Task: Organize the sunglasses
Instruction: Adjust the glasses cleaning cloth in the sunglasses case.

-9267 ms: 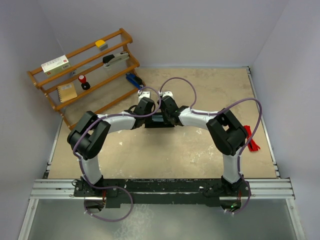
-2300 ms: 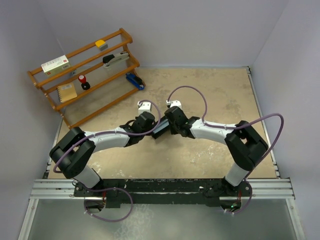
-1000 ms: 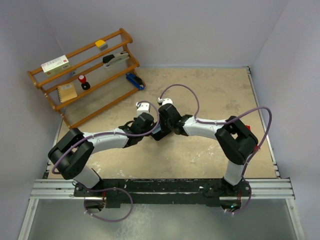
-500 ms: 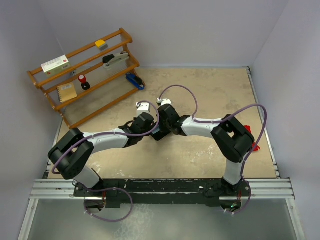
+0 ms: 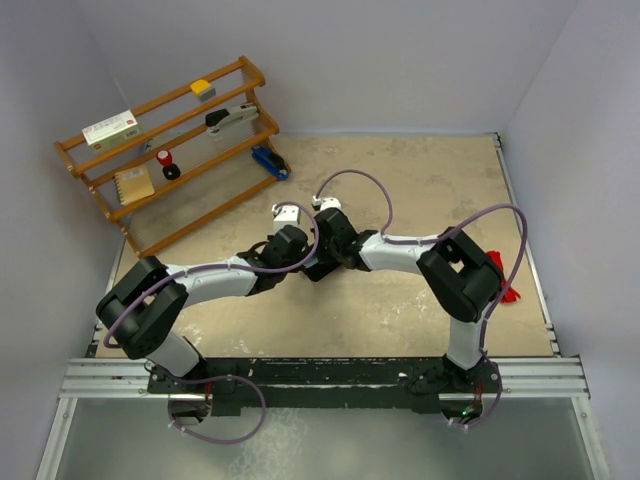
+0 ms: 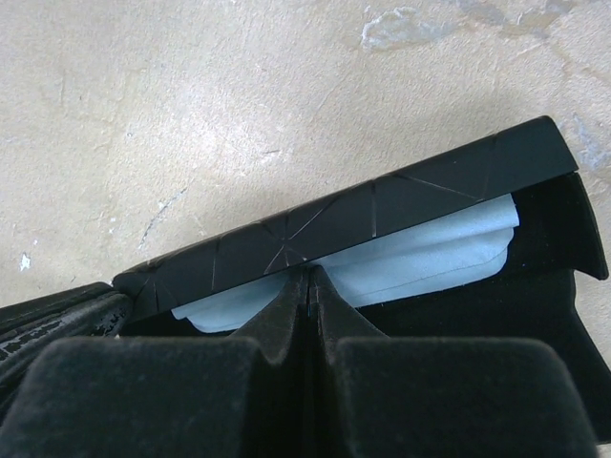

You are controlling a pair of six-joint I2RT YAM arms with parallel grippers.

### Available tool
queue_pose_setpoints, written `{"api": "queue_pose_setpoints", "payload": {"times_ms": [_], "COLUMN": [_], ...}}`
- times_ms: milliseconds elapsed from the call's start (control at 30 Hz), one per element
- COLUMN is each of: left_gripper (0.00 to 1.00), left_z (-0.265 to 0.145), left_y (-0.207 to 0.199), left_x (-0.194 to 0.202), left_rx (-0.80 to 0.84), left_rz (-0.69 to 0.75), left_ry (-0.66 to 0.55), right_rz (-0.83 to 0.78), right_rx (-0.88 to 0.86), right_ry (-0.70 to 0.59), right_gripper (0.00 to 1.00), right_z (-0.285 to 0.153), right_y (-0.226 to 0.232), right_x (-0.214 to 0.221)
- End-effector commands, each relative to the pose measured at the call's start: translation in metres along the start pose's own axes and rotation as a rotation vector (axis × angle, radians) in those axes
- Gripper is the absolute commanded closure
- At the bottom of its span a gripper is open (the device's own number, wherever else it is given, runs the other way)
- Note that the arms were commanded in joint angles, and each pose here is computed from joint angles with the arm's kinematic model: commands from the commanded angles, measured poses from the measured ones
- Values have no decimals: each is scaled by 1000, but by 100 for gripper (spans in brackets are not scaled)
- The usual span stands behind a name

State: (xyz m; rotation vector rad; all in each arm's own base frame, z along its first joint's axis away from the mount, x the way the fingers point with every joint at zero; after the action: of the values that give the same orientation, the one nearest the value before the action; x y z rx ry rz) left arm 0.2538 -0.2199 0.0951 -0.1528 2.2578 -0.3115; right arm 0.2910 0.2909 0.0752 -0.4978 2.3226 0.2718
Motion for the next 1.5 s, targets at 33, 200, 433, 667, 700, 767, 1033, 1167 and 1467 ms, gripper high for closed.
{"api": "queue_pose_setpoints", "payload": {"times_ms": [33,200,433,667,700,767,1033,1167,1467], "left_gripper": [100,100,100,100,100,100,100,100,100], "left_z": [0,0,2,3,3,4,5,5,4], "left_y": [-3,-3,-5,-6,-6,-6,-6,-4,-3], "left_x": [0,0,1,2,2,2,3,5,6], "left_rx": [18,17,22,25,24,26,26,19,14], "left_rz": [-1,-1,0,2,4,4,7,8,9], "left_ry": [-3,0,6,12,13,13,20,24,27], "right_rz": [20,24,18,33,37,44,79,106,133], "right_rx": [-17,-12,-17,-16,-15,-20,-94,-127,-177], "right_ry": [-66,-77,-104,-139,-146,-161,-150,-166,-197], "right_gripper": [100,100,100,100,100,100,100,100,100], "right_z": [1,0,0,3,4,4,11,10,7], "right_y": [6,5,5,5,5,5,14,17,20], "right_x": [-19,-19,-19,-20,-21,-21,-14,-12,-9]}}
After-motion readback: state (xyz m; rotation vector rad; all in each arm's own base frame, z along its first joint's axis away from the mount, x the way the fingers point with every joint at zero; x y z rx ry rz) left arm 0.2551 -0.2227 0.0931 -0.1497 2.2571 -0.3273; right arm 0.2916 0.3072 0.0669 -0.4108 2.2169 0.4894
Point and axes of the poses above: each gripper's point midway between its finger pads, its own z axis out along the fingers, its own y axis along the line the jaws close on, x = y × z, the point moved 7 cm from there along -z, back along the fingers, and after that the axes turned 8 degrees about -z, right-handed, at the moved point
